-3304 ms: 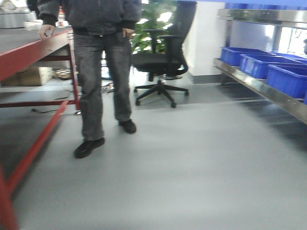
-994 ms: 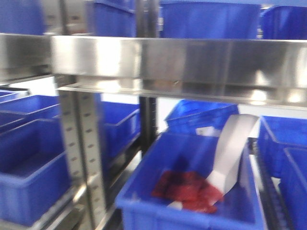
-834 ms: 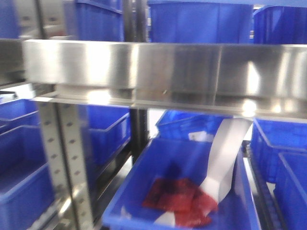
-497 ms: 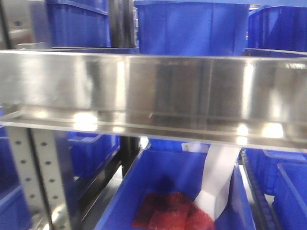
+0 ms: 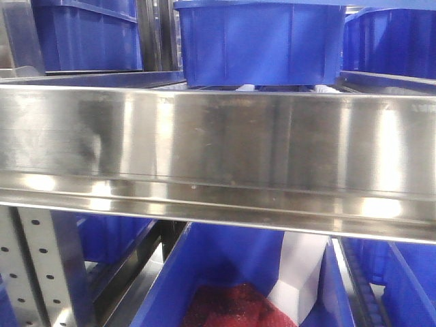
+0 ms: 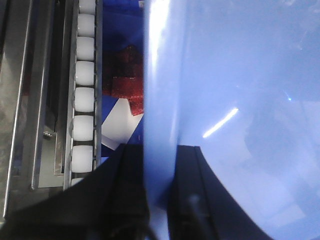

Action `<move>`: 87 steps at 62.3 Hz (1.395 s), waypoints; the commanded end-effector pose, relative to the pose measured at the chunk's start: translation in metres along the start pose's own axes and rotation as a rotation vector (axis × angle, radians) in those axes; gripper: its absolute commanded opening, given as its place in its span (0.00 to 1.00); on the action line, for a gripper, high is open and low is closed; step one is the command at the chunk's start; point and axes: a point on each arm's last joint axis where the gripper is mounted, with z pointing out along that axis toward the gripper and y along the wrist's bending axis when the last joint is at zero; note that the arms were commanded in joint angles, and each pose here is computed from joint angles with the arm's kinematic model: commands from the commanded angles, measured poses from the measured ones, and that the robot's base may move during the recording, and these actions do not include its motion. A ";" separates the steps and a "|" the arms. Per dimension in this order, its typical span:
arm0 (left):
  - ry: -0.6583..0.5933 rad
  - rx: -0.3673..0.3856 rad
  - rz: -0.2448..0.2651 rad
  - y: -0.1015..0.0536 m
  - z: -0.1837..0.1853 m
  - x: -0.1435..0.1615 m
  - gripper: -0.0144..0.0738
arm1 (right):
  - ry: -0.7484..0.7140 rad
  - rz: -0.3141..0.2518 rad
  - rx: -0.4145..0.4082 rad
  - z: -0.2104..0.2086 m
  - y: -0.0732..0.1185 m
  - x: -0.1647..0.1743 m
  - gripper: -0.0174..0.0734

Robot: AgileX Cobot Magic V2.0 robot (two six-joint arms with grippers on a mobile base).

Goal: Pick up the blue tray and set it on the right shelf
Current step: 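Hold the tray while the base approaches the steel shelf with blue bins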

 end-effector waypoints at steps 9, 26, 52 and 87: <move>0.022 0.022 0.012 -0.003 -0.018 0.007 0.11 | -0.104 -0.020 -0.032 -0.016 0.001 -0.007 0.27; 0.022 0.022 0.012 -0.003 -0.018 0.007 0.11 | -0.104 -0.020 -0.032 -0.016 0.001 -0.007 0.27; 0.019 0.023 0.012 -0.004 -0.018 0.007 0.11 | -0.104 -0.020 -0.032 -0.016 0.001 -0.007 0.27; -0.015 -0.027 -0.005 0.014 0.057 -0.038 0.11 | -0.077 -0.018 -0.020 0.029 0.009 -0.033 0.27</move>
